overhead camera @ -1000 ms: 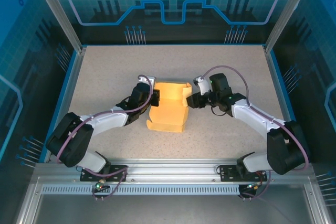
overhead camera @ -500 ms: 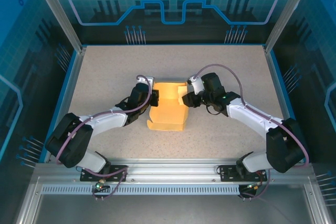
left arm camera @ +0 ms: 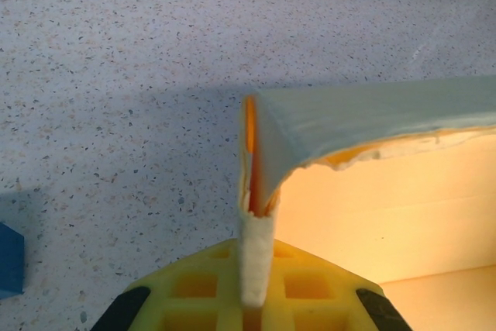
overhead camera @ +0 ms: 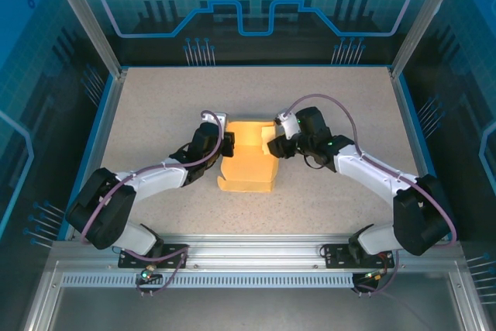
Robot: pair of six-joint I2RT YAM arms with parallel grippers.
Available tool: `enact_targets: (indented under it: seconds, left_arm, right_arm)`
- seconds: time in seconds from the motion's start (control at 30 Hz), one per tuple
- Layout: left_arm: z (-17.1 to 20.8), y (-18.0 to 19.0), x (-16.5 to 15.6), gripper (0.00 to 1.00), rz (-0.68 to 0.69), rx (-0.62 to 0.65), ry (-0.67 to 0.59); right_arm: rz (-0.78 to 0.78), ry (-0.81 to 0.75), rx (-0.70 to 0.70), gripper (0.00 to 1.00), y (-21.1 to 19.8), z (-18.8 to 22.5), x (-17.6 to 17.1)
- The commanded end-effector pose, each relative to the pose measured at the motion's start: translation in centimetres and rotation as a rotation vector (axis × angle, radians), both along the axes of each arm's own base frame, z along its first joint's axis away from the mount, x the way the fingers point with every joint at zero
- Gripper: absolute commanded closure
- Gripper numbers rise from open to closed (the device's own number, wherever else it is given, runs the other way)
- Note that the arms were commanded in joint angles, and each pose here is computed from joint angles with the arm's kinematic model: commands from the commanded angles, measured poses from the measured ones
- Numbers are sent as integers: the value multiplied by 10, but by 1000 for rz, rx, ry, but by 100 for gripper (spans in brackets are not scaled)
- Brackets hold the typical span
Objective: Fold the paper box
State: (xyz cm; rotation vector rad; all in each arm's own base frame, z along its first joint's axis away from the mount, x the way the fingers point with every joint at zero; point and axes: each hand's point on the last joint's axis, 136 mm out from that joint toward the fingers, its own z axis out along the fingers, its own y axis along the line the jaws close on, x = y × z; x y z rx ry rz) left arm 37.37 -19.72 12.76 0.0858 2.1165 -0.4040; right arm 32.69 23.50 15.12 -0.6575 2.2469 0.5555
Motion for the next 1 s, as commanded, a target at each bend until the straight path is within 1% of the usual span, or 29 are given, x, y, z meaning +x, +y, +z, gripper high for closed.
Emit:
enact_targets:
  seconds: [0.0, 0.07, 0.27, 0.5, 0.67, 0.8, 0.97]
  left_arm:
    - [6, -5, -8, 100, -38, -23, -2]
    - [6, -6, -8, 100, -38, -25, -1]
    - [6, -5, -9, 100, -37, -23, -2]
    - [5, -4, -9, 100, -35, -23, -3]
    - [5, -4, -10, 100, -35, -23, -4]
    - [5, -4, -10, 100, -34, -21, -4]
    - [5, -3, -8, 100, -29, -17, -5]
  right_arm:
    - [-110, -44, -76, 55, -4, 12, 17]
    - [-143, -46, -117, 56, -4, 10, 19]
    - [-266, -63, -253, 70, -19, 7, 25]
    - [-360, -82, -361, 73, -37, 4, 28]
    - [-404, -84, -425, 77, -47, -3, 29]
    - [-468, -92, -509, 83, -58, -4, 32]
    - [-506, -141, -621, 84, -59, 1, 30]
